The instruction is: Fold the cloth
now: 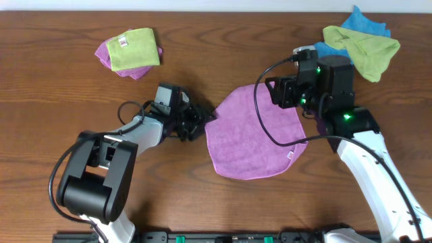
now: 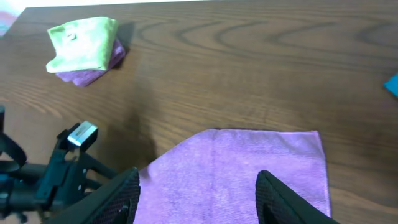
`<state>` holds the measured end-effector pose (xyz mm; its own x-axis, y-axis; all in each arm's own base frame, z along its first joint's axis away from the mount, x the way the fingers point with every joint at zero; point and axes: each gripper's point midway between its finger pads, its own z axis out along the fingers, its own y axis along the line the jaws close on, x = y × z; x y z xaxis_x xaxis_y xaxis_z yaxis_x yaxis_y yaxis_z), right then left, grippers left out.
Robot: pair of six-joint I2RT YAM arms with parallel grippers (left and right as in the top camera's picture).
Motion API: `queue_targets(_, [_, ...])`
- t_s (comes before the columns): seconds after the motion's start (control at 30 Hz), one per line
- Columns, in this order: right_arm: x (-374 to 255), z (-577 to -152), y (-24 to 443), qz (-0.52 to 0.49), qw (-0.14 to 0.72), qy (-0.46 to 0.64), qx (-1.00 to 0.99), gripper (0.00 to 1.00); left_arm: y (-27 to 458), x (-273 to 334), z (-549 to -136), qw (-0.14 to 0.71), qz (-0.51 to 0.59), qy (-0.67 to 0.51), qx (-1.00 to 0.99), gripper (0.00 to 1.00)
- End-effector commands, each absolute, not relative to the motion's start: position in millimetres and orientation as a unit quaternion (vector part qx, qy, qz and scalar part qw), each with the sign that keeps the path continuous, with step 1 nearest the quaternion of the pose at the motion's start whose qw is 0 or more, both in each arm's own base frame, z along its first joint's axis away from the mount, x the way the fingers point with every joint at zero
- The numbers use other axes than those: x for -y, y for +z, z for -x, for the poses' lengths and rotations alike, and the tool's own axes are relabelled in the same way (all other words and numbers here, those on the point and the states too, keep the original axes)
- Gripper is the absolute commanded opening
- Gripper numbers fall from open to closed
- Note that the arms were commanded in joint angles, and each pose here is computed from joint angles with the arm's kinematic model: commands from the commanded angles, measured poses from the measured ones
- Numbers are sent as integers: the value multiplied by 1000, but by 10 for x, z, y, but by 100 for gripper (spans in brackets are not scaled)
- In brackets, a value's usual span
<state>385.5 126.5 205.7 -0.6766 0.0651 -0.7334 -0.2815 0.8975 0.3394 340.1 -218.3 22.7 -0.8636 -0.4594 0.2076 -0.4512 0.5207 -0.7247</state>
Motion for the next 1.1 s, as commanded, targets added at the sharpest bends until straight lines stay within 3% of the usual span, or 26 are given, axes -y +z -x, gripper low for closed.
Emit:
queue_targets(0.0, [-1364,-3818,2219,72,405,242,-878,59,155,2143,-3487,28,267,-405,-874,28])
queue_targets(0.1, [-1362,-3804,2199,71,401,242,-881,58,179,2171,-3586,49,258,-417,-870,8])
queue_targets(0.13, [-1359,-3790,2180,70,396,241,-883,58,185,2178,-3612,54,255,-421,-869,6])
queue_targets(0.4, [-1243,-3434,1758,63,298,210,-929,49,388,2178,-3882,118,226,-453,-854,6])
queue_targets(0.8, [-1346,-3065,1325,87,215,189,-954,49,882,2146,-4324,200,134,-465,-852,7])
queue_targets(0.87, [-1383,-3051,1323,92,215,189,-954,50,925,2139,-4355,202,125,-460,-855,29])
queue_targets(1.07, [-1407,-3027,1316,85,209,192,-955,50,913,2083,-4365,203,121,-454,-859,51])
